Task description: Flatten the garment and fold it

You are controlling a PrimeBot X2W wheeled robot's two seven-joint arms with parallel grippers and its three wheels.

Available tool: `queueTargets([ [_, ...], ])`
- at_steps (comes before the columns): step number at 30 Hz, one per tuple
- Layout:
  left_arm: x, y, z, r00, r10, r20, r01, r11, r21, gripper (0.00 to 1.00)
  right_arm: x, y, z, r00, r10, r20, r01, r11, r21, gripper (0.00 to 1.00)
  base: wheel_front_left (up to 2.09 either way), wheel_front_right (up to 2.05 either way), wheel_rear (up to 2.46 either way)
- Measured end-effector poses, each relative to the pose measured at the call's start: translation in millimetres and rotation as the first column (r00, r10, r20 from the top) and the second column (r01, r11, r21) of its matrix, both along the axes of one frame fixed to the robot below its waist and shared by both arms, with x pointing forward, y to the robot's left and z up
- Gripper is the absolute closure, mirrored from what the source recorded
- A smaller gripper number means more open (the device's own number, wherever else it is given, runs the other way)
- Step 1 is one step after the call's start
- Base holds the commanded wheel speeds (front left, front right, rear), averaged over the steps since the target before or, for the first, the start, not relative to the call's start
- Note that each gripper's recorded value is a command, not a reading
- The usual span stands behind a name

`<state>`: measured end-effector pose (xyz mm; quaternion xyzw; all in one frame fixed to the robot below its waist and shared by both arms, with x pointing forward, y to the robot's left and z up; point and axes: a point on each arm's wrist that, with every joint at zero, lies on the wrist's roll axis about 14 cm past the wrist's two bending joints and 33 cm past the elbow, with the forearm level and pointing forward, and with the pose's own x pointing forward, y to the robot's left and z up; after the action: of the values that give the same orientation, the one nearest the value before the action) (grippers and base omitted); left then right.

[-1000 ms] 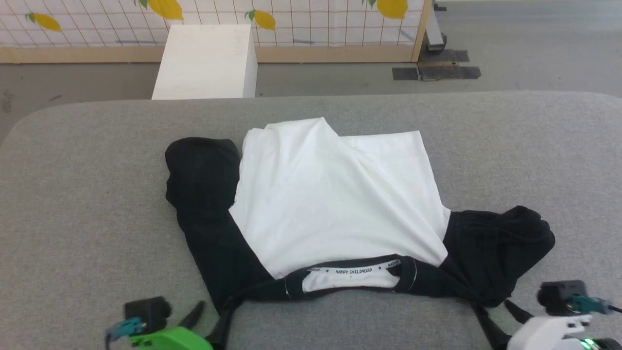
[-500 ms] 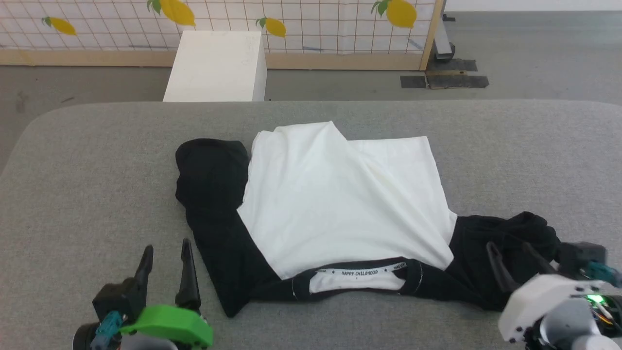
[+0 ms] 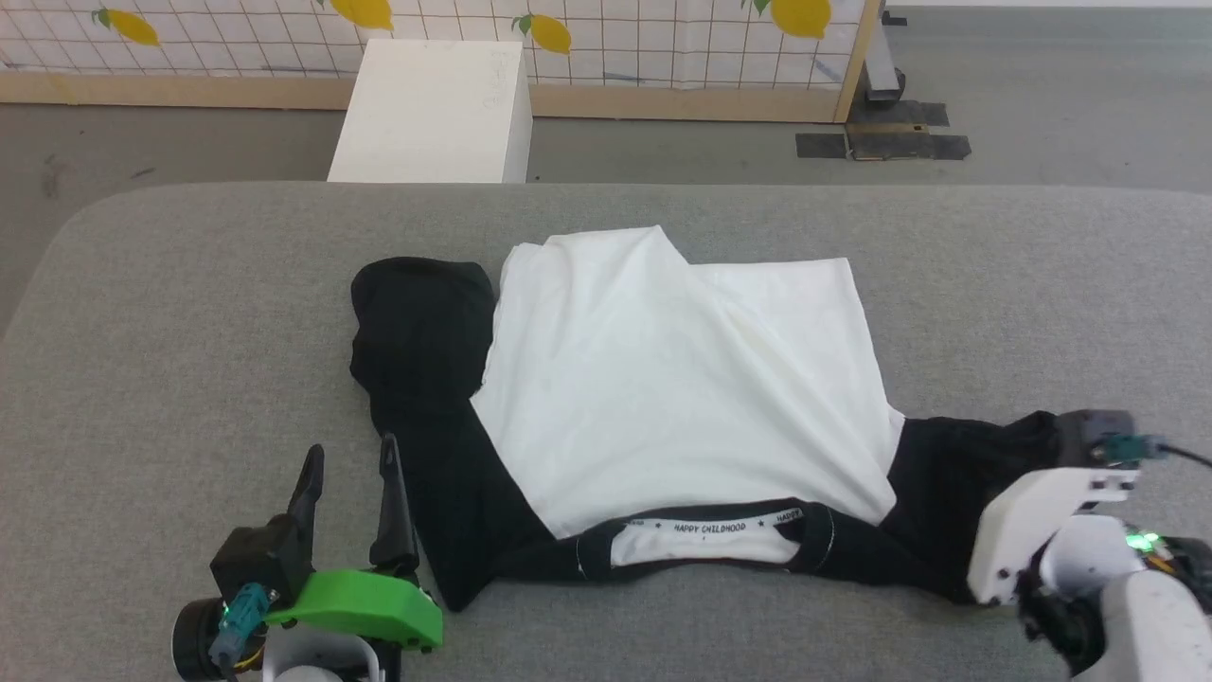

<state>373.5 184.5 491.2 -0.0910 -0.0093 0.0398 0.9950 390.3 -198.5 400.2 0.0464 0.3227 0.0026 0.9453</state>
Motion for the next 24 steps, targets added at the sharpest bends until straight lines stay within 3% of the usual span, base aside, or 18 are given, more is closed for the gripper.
queueTargets([
  [6,-2,2,-6,1.0,0.003,-0.015,-0.003,1.0,-0.01,0.0,4,-71,34,0.962,-0.233,0.142,0.232,0.972,0.021,1.0,0.0,0.0,0.0],
  [10,-2,-2,-9,1.0,-0.015,-0.019,0.015,1.0,-0.019,0.0,-24,-140,45,0.88,-0.438,0.184,0.444,0.896,0.007,1.0,0.0,0.0,0.0],
  [12,-2,-3,-10,1.0,-0.019,-0.021,0.019,1.0,-0.015,0.0,-46,-174,47,0.821,-0.534,0.201,0.547,0.837,-0.012,1.0,0.0,0.0,0.0],
  [13,-2,-4,-10,0.999,-0.026,-0.022,0.026,1.0,-0.013,0.0,-55,-186,48,0.801,-0.561,0.208,0.58,0.814,-0.036,0.12,0.0,0.0,0.0],
  [14,-3,-5,-11,0.999,-0.031,-0.024,0.031,0.999,-0.01,0.0,-63,-194,47,0.787,-0.581,0.205,0.601,0.798,-0.046,0.0,0.0,0.0,0.0],
  [16,-4,-7,-14,0.999,-0.041,-0.033,0.04,0.999,-0.014,0.0,-72,-203,49,0.762,-0.608,0.223,0.631,0.774,-0.046,0.0,0.0,0.0,0.0],
  [19,-7,-8,-21,0.998,-0.043,-0.054,0.042,0.999,-0.021,0.0,-69,-203,62,0.752,-0.581,0.312,0.624,0.78,-0.052,0.0,0.0,0.0,0.0],
  [21,-11,-12,-31,0.994,-0.055,-0.09,0.051,0.998,-0.037,0.0,-61,-187,70,0.753,-0.527,0.394,0.577,0.816,-0.013,0.0,0.0,0.0,0.0],
  [24,-13,-17,-40,0.986,-0.074,-0.146,0.065,0.996,-0.063,0.0,-58,-160,63,0.781,-0.465,0.418,0.504,0.863,0.019,0.0,0.0,0.0,0.0],
])
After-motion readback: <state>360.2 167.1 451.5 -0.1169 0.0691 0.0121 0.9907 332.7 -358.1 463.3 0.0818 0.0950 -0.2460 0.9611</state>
